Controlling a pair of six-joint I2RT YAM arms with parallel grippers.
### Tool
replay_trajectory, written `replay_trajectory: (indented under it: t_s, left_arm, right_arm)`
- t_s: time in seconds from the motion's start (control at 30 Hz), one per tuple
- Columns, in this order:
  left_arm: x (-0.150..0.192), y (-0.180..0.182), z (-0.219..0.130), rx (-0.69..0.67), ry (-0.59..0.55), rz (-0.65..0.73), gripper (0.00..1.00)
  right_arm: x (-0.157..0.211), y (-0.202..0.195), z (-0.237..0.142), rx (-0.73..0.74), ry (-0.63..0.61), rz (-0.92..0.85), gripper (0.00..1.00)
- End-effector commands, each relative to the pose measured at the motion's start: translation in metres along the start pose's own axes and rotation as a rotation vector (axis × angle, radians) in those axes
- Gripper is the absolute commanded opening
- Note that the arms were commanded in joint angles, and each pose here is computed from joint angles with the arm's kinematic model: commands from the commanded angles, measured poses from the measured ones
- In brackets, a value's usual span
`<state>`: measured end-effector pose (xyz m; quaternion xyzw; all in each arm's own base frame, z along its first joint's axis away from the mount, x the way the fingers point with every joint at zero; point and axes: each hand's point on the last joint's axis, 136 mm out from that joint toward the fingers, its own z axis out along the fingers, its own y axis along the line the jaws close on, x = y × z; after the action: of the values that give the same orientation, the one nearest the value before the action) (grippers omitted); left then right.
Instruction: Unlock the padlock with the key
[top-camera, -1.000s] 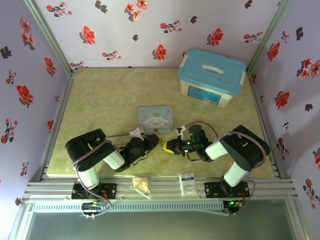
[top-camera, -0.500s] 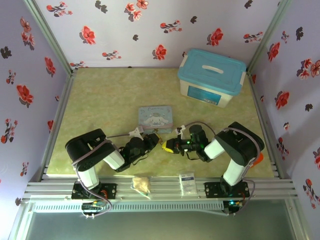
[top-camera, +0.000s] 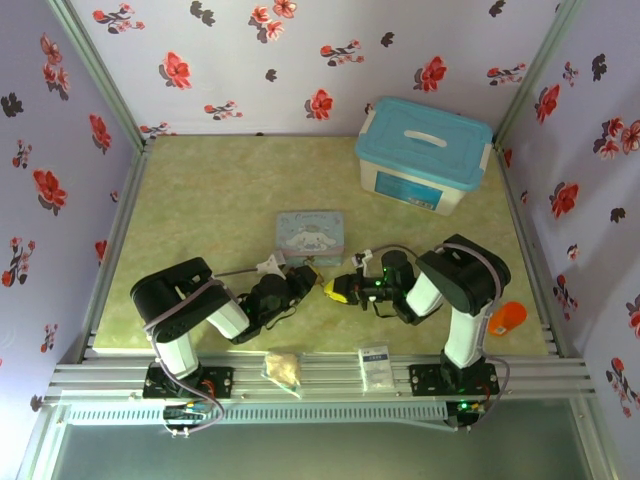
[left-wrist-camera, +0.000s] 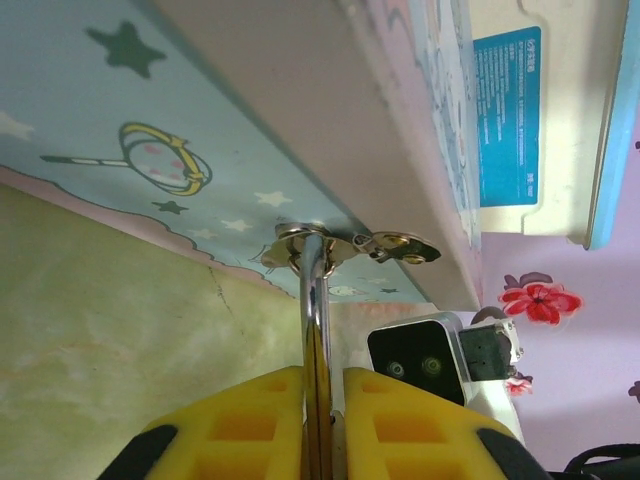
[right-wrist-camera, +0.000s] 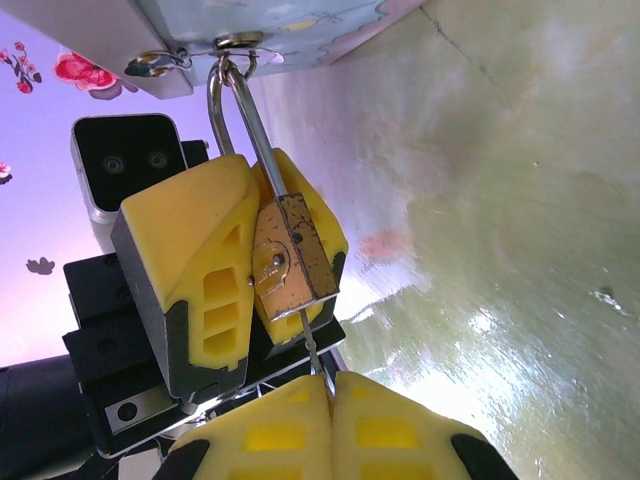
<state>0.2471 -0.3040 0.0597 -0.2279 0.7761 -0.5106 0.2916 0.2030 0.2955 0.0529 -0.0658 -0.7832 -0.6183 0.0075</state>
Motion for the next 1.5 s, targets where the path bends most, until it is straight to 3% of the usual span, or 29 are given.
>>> replay_trajectory:
  t_s: [0.0,0.37,0.63,1.47]
  left_arm:
    - [0.01,-0.033,0.002,0.118,0.046,-0.017,0.0]
    - [0.01,-0.04,0.001,0.135,0.046,-0.023,0.0]
    - [0.007,-0.052,0.0,0.166,0.042,-0.041,0.0]
    - [0.011,-0.056,0.005,0.174,0.052,-0.051,0.0]
  right_arm:
    - [-0.02,0.014,-0.002,-0.053,-0.082,-0.043,0.0]
    - [-0.029,0.022,-0.006,-0.071,-0.139,0.038,0.0]
    - [-0.032,-0.001,-0.007,-0.025,-0.173,0.122,0.0]
    - [-0.031,0.026,0.007,-0.063,-0.249,0.065,0.0]
